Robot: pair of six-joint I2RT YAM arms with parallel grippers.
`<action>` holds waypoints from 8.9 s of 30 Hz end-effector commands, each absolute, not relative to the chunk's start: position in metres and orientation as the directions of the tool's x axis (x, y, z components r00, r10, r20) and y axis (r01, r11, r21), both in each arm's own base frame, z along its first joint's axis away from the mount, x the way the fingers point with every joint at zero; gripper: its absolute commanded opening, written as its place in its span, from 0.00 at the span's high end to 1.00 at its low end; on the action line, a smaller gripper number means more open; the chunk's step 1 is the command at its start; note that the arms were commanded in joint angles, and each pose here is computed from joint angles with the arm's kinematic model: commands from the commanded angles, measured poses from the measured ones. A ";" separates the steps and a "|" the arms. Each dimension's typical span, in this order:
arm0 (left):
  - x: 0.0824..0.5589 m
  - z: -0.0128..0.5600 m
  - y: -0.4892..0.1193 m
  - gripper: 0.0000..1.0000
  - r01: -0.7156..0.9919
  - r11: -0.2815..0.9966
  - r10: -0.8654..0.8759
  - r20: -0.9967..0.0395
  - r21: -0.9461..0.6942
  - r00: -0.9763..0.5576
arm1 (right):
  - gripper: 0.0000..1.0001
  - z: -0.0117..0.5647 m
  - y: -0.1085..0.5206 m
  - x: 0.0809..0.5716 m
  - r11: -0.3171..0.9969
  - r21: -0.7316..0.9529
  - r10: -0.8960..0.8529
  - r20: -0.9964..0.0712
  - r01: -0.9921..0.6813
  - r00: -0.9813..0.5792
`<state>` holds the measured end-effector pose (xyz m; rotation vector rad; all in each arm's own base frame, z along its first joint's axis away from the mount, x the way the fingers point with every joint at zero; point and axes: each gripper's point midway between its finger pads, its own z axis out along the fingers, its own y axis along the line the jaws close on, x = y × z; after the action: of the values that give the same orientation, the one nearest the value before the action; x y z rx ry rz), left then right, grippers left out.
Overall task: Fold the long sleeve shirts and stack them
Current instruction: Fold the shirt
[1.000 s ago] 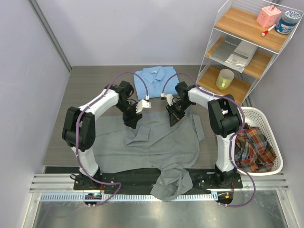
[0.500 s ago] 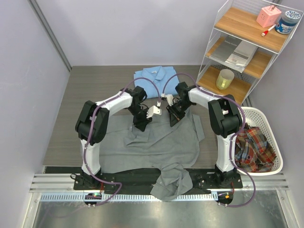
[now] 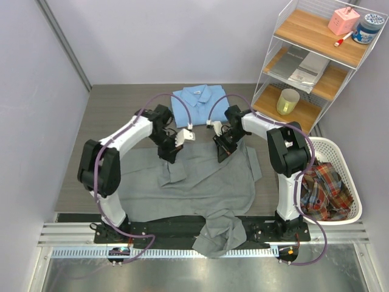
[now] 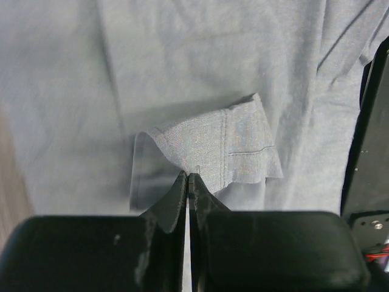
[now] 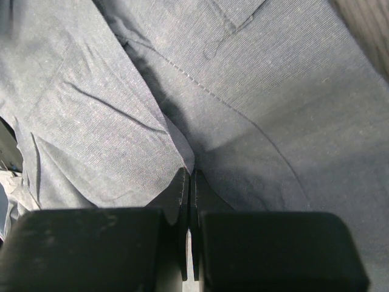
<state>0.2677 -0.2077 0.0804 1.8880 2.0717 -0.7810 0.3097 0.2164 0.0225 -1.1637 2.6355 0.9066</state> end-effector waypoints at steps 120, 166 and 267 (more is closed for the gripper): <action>0.258 0.018 0.010 0.64 0.313 0.930 0.307 -0.064 -0.194 -0.950 | 0.77 0.023 0.151 0.320 0.635 0.240 -0.700 -0.222 -0.734 -0.679; 0.201 0.131 -0.112 0.45 0.891 0.287 0.647 -0.615 -0.351 -0.451 | 0.53 0.057 0.150 0.214 0.486 0.379 -0.763 -0.257 -0.788 -0.594; 0.171 0.145 -0.098 0.32 0.890 0.435 0.652 -0.635 -0.134 -0.414 | 0.52 0.086 0.176 0.187 0.264 0.198 -0.796 -0.508 -0.944 -0.329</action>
<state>0.2033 -0.1193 0.1587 1.2063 2.1042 -0.4993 0.1903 0.1713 0.0998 -1.4404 2.3938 0.7914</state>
